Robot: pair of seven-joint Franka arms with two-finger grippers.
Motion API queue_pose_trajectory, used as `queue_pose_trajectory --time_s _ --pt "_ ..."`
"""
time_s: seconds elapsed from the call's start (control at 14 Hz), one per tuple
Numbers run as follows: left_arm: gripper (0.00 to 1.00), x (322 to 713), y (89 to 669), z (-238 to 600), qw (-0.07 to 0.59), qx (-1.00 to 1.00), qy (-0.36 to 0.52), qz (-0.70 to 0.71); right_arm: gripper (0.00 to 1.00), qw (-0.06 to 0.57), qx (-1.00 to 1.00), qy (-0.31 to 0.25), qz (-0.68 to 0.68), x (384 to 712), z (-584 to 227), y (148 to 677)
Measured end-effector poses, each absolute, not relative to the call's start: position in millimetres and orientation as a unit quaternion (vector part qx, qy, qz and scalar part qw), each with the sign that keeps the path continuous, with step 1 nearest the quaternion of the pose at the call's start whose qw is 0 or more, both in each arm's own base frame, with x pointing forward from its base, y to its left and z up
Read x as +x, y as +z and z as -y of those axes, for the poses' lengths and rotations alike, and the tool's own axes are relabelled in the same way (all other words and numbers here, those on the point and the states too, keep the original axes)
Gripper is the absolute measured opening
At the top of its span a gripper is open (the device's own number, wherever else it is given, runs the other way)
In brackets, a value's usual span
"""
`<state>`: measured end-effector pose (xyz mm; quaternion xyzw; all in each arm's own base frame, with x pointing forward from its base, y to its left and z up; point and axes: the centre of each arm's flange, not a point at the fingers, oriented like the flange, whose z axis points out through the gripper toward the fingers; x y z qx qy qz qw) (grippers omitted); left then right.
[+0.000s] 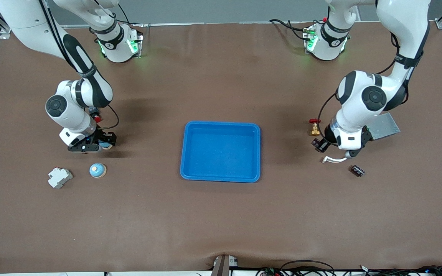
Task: Place electrolytic capacitor and blue bell in tray
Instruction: 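Place the capacitor in the tray while the right gripper carries the bell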
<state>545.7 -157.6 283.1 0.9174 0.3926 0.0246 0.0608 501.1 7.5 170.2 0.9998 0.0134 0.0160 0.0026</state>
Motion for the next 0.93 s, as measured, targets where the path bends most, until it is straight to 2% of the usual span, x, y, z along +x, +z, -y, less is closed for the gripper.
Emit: queue_pose_trajectory --time_s 0.14,0.28,0.5,0.93 --pt "0.30 542.7 289.9 196.3 0.070 0.917 0.024 -0.393 0.67 0.002 1.000 0.017 -0.022 504.0 -22.0 173.1" --pt "0.30 539.4 292.7 236.6 0.080 0.914 0.021 -0.398 0.67 0.002 1.000 -0.006 -0.014 511.6 -37.2 183.0" --pt "0.30 540.4 294.4 295.9 0.100 0.904 0.013 -0.415 0.67 0.006 0.999 -0.035 0.011 528.2 -69.4 221.5" --pt "0.30 535.3 259.2 389.4 0.113 0.886 -0.021 -0.450 0.67 0.001 0.997 -0.003 0.072 515.1 -209.8 266.4"
